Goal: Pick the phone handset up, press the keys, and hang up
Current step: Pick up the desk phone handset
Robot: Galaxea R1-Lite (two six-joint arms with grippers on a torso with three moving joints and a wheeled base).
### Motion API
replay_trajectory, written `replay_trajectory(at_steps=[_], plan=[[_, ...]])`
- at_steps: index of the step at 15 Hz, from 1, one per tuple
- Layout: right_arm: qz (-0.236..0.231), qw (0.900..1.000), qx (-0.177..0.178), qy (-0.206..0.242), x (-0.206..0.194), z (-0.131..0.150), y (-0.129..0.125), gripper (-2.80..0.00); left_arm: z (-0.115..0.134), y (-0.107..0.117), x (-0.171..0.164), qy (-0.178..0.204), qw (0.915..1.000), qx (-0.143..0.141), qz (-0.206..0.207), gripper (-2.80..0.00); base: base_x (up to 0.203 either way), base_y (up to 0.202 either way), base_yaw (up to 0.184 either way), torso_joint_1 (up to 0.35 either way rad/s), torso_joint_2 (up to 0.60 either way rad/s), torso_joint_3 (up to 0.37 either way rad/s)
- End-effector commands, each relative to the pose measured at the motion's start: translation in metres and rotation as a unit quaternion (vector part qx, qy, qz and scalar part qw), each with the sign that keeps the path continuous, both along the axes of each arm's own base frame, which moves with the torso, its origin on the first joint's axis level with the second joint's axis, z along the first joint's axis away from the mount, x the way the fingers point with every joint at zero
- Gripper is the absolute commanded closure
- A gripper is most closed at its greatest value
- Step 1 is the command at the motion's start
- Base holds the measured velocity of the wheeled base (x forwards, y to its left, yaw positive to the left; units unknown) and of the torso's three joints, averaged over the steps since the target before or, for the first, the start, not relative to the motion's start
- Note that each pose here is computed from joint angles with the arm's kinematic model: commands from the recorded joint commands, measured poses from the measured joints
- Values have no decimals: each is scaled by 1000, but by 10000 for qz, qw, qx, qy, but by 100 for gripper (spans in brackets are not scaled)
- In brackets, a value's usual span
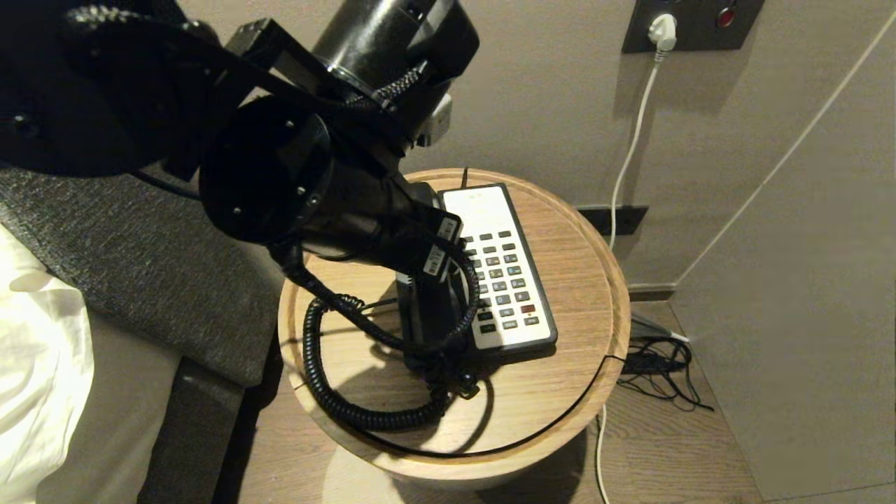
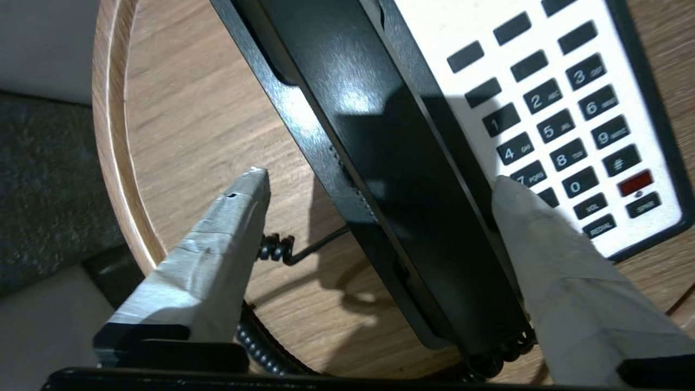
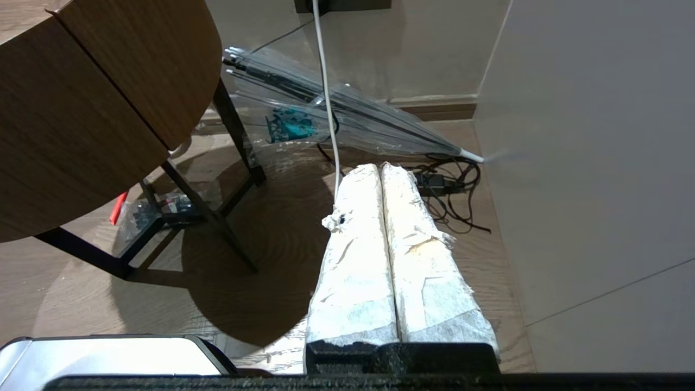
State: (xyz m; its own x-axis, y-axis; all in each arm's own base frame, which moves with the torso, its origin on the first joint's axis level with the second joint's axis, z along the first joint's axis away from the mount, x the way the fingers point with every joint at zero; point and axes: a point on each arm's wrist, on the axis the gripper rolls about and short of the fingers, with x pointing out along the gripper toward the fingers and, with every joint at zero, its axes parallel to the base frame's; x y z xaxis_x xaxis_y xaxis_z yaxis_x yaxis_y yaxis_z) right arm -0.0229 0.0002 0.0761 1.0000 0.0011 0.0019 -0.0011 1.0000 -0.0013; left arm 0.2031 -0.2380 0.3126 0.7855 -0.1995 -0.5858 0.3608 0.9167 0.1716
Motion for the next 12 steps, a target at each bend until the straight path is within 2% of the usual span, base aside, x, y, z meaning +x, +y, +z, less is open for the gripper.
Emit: replay_trajectory(at_steps=[1,3,5,7,12], plan=[[2,10000,-1,-13,0,0,0,0,-4,-4,1,-29,9996,-27,279,-280,0,0,0,0,0,0],[2,10000,-1,-13,0,0,0,0,-6,-10,0,-39,9983,-217,543,-280,0,0,0,0,0,0],[2,10000,-1,-13,0,0,0,0,-4,-16,-5,-60,9974,-426,571,-280,0,0,0,0,0,0],[2,10000,-1,-13,0,0,0,0,-8,-24,-9,-170,9926,-657,1006,-280,0,0,0,0,0,0],[2,10000,-1,-6,0,0,0,0,-16,-20,-8,-102,9915,-479,1209,-280,0,0,0,0,0,0]])
